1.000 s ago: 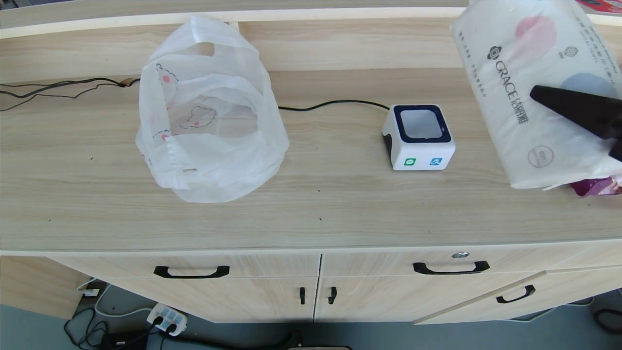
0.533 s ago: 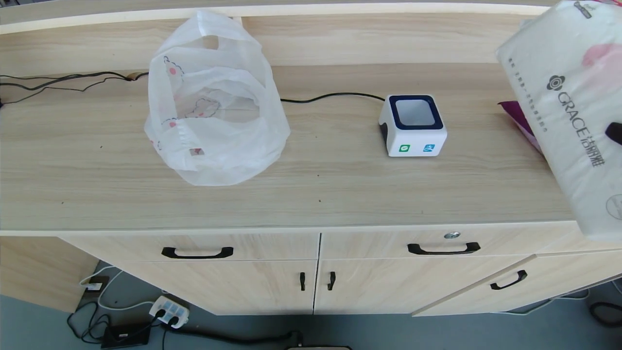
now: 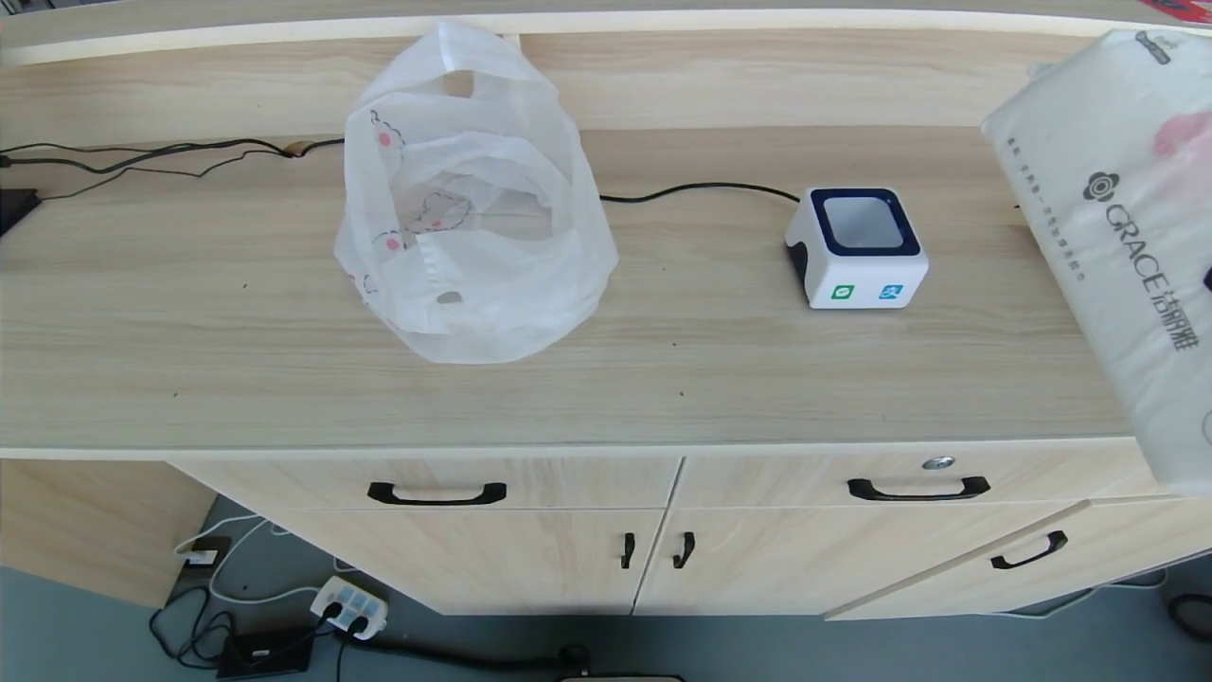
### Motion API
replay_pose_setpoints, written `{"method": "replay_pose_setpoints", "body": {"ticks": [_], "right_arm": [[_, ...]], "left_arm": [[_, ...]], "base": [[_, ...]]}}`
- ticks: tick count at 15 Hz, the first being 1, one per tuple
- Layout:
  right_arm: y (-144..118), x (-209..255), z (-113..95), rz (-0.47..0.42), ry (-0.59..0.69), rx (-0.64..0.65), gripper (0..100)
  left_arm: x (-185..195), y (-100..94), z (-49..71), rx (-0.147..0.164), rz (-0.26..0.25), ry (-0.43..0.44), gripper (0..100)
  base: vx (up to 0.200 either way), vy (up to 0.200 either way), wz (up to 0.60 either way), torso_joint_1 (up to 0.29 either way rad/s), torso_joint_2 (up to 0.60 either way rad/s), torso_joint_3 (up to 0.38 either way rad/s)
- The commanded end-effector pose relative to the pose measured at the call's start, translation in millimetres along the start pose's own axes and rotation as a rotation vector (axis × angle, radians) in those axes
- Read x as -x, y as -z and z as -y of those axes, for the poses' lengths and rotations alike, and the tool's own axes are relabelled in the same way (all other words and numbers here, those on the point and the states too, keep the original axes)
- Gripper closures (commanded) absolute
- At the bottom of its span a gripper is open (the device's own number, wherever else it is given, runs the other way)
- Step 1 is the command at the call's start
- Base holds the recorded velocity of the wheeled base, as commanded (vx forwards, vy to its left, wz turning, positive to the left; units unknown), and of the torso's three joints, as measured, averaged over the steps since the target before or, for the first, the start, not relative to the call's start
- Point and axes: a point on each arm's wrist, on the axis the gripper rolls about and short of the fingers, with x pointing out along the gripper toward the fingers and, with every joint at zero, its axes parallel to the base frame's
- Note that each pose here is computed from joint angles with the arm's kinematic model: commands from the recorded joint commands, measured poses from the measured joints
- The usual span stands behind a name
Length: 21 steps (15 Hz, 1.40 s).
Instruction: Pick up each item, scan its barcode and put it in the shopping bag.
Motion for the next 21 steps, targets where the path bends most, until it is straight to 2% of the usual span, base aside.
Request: {"method": "replay_pose_setpoints", "body": {"ticks": [1,6,10,16,19,21], "right_arm": [[-11.7,-4.5,0.8,0.022,-0.001,-0.002,100],[-8.4,-6.2,0.5,-0.030,-0.002,0.000,100],[-8.7,-14.1,0.1,-0.050,-0.009,0.001,100],[-34.2,-48.1,-5.5,-0.021,-0.055,0.002,100],[-46.9,-103.3,-13.8,-0.024,-0.079,0.035,100],[-52.9,-141.0,-24.4,0.043,-0.102,-0.072,100]], "left_arm": [[0.0,-0.2,0.0,0.004,0.002,-0.003,0],[0.0,-0.2,0.1,0.003,0.002,-0.001,0],[0.0,-0.2,0.0,-0.002,0.002,0.000,0],[0.0,-0.2,0.0,-0.005,0.002,0.000,0],[0.0,-0.2,0.0,-0.005,0.002,0.000,0],[0.0,-0.2,0.0,-0.005,0.002,0.000,0]], "base": [[0.000,0.200,0.00,0.002,0.00,0.002],[0.000,0.200,0.00,0.002,0.00,0.004],[0.000,0.000,0.60,0.001,0.00,0.004],[0.000,0.000,0.50,0.002,0.00,0.002],[0.000,0.000,0.00,0.000,0.00,0.000],[0.000,0.000,0.00,0.000,0.00,0.000]]}}
